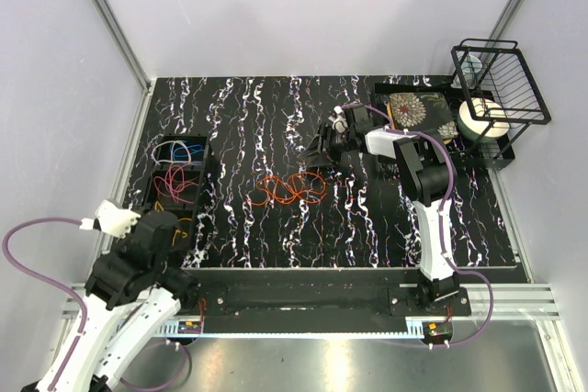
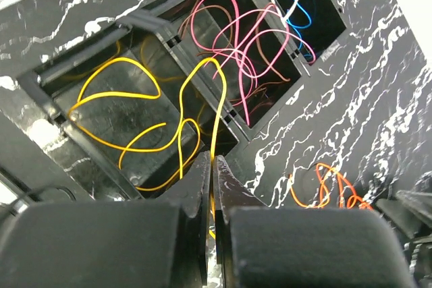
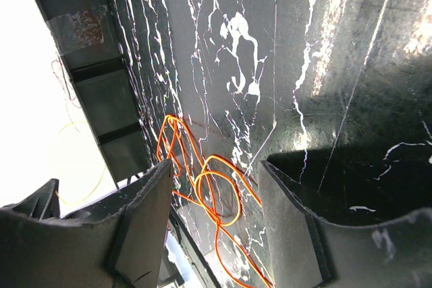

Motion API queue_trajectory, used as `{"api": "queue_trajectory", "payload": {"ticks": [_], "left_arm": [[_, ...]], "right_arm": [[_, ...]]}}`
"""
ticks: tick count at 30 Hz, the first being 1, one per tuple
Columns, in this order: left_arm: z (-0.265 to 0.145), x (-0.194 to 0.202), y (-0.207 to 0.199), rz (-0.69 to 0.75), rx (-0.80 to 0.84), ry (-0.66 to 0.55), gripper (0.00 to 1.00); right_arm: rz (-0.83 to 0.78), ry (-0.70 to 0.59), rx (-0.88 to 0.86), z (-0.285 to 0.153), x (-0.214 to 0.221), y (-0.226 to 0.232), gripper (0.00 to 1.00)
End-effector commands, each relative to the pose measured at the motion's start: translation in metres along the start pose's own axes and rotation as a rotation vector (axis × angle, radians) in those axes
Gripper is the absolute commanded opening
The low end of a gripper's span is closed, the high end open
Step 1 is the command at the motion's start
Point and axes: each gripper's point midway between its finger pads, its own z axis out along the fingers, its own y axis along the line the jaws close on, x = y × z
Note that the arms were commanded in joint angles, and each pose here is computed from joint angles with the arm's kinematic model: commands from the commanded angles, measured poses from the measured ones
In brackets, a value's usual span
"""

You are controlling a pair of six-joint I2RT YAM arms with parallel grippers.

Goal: Untangle the cables

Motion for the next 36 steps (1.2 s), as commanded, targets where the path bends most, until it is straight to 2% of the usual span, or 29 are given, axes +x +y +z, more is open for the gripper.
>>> {"api": "queue_trajectory", "payload": {"ticks": [1, 9, 17, 23, 27, 31, 36], "left_arm": [[0.005, -0.003, 0.01, -0.135, -0.037, -0.051, 0.0], [0.018, -0.006, 0.019, -0.099, -0.129, -0.135, 0.0], [0.039, 0.007, 0.004, -0.01, -0.166, -0.111, 0.0], [0.064, 0.003, 0.012, 0.008, -0.248, -0.069, 0.0], [0.085, 0.018, 0.006, -0.028, -0.198, 0.036, 0.0], [0.103, 0.035, 0.019, -0.072, -0.241, 0.121, 0.0], [0.108, 0.04, 0.028, -0.097, -0.266, 0.13, 0.0]], "right_arm": [[0.038, 0.038, 0.139, 0.015, 0.021, -0.044, 0.61], [0.037, 0.04, 0.131, 0.014, 0.022, -0.041, 0.61], [0.044, 0.044, 0.128, 0.016, 0.022, -0.042, 0.61], [0.045, 0.045, 0.13, 0.016, 0.023, -0.043, 0.61], [0.044, 0.043, 0.13, 0.016, 0.022, -0.044, 0.61], [0.046, 0.045, 0.132, 0.016, 0.023, -0.044, 0.61], [0.045, 0.044, 0.135, 0.017, 0.022, -0.046, 0.61]]}}
